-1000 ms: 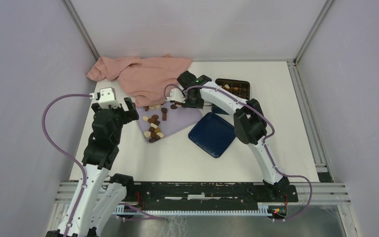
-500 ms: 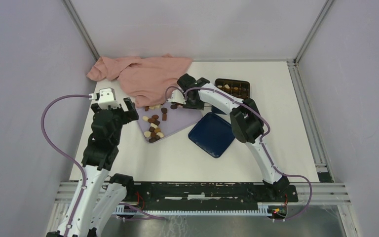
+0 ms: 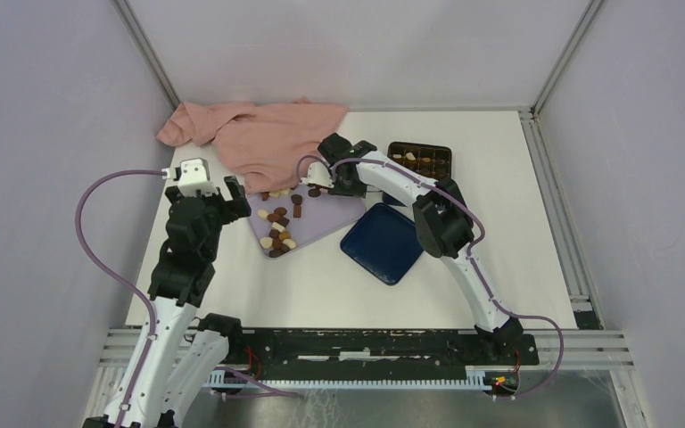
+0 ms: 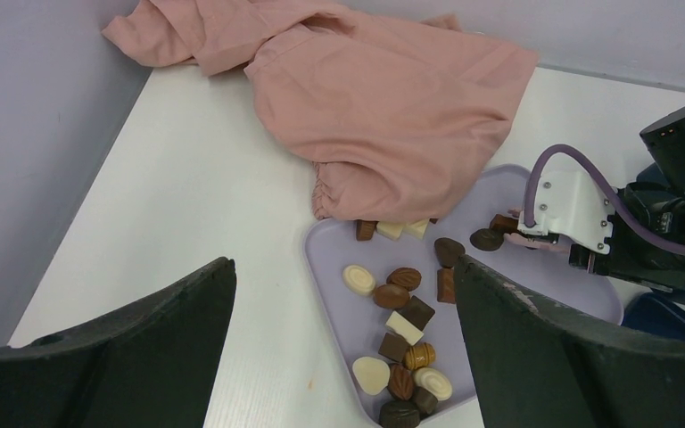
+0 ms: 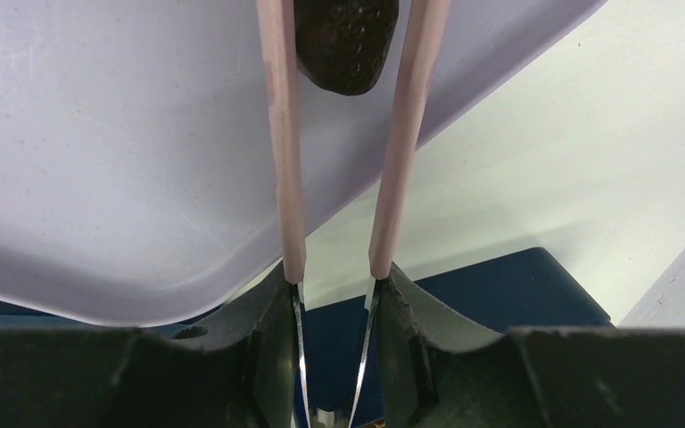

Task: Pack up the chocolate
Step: Pick up the fake chocolate from the plate.

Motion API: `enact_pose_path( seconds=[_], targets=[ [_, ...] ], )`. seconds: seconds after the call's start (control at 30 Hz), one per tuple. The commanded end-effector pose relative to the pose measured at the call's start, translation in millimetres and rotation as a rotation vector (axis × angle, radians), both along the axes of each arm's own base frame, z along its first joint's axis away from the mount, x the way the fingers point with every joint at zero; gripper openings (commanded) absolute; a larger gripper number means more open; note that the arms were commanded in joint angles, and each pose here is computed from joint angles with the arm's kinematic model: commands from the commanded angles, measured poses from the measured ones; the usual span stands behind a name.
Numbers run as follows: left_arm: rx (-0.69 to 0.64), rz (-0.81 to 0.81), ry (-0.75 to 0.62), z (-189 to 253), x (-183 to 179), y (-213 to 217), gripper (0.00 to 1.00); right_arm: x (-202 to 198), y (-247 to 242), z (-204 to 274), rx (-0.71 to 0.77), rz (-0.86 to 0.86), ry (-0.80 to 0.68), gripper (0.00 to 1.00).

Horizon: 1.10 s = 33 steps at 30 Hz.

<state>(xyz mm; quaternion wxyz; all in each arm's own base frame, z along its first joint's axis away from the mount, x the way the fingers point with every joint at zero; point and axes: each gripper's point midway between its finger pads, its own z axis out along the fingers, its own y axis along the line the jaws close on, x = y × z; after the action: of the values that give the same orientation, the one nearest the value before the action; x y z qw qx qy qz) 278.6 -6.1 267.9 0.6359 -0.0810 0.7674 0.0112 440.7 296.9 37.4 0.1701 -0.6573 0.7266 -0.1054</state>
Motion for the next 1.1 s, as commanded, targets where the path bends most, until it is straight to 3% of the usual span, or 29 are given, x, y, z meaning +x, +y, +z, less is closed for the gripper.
enact_pose_path(
  seconds=[0.0, 0.4, 1.07],
  targets=[
    [0.045, -0.015, -0.037, 12.4, 2.4, 0.9, 0.96, 4.9, 13.4, 10.3, 0.039, 0.002, -0.027, 0.37],
    [0.045, -0.014, -0.040, 13.3, 1.7, 1.2, 0.96, -4.2, 23.2, 23.2, 0.067, 0.030, -0.025, 0.24],
    [0.046, -0.009, -0.035, 11.7, 1.7, 2.0, 0.96, -11.4, 28.9, 73.3, 0.173, 0.034, -0.061, 0.10]
  ],
)
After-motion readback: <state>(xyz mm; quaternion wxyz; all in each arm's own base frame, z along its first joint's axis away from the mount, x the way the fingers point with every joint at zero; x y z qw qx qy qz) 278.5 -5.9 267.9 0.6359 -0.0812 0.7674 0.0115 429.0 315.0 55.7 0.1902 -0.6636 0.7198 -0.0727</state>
